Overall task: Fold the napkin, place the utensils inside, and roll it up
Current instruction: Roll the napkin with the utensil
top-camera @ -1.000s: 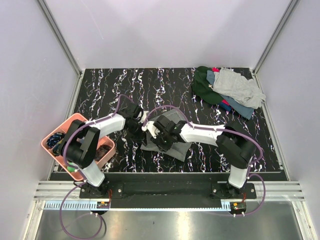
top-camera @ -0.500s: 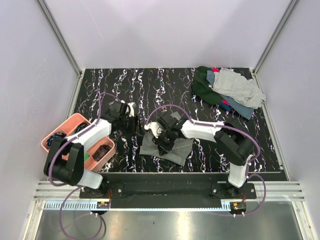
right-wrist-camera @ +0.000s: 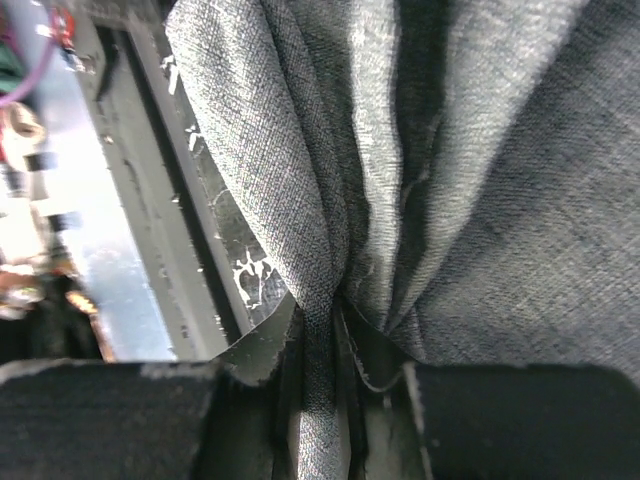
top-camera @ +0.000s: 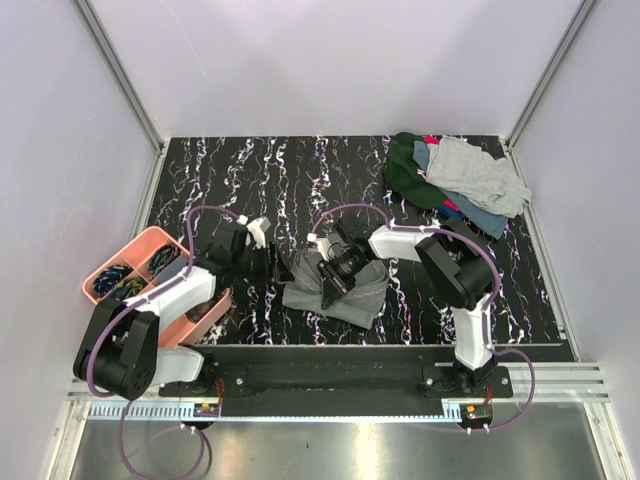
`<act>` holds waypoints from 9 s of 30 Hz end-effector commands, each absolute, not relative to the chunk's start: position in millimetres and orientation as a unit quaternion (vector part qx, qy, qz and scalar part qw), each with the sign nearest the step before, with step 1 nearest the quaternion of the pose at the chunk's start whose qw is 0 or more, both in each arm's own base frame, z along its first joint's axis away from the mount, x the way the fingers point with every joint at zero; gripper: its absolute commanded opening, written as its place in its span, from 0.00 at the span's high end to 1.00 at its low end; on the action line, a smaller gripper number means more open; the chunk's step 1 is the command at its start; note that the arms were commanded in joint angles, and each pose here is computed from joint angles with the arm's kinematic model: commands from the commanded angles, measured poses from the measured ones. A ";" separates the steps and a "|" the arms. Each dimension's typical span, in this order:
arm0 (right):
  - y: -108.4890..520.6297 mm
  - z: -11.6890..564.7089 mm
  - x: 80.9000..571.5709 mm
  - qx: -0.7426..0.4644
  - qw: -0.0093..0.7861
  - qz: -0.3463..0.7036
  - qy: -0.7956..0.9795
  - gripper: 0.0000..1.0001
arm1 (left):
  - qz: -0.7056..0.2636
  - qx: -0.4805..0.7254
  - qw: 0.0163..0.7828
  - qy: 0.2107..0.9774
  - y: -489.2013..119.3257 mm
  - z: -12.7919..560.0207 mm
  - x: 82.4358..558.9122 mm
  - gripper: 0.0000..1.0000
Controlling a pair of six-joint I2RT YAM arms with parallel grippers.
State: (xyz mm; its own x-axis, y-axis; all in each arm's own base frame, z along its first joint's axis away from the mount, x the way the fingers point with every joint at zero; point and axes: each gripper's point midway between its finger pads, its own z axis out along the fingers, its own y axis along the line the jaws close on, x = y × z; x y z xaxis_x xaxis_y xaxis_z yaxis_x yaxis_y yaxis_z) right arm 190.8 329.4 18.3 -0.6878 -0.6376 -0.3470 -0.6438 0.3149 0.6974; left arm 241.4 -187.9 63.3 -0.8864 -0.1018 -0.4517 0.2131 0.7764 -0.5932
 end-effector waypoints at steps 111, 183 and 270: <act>331.4 4.2 179.5 -0.556 0.157 0.234 0.782 0.72 | -0.313 0.042 0.196 0.928 -197.7 89.5 286.2 0.44; 323.5 72.3 250.8 -0.364 0.111 0.405 0.831 0.46 | -0.368 0.017 0.142 0.919 -204.1 26.9 224.4 0.89; 319.9 17.3 225.9 -0.319 0.028 0.503 0.803 0.63 | -0.372 0.027 0.200 0.906 -220.8 40.4 267.1 0.89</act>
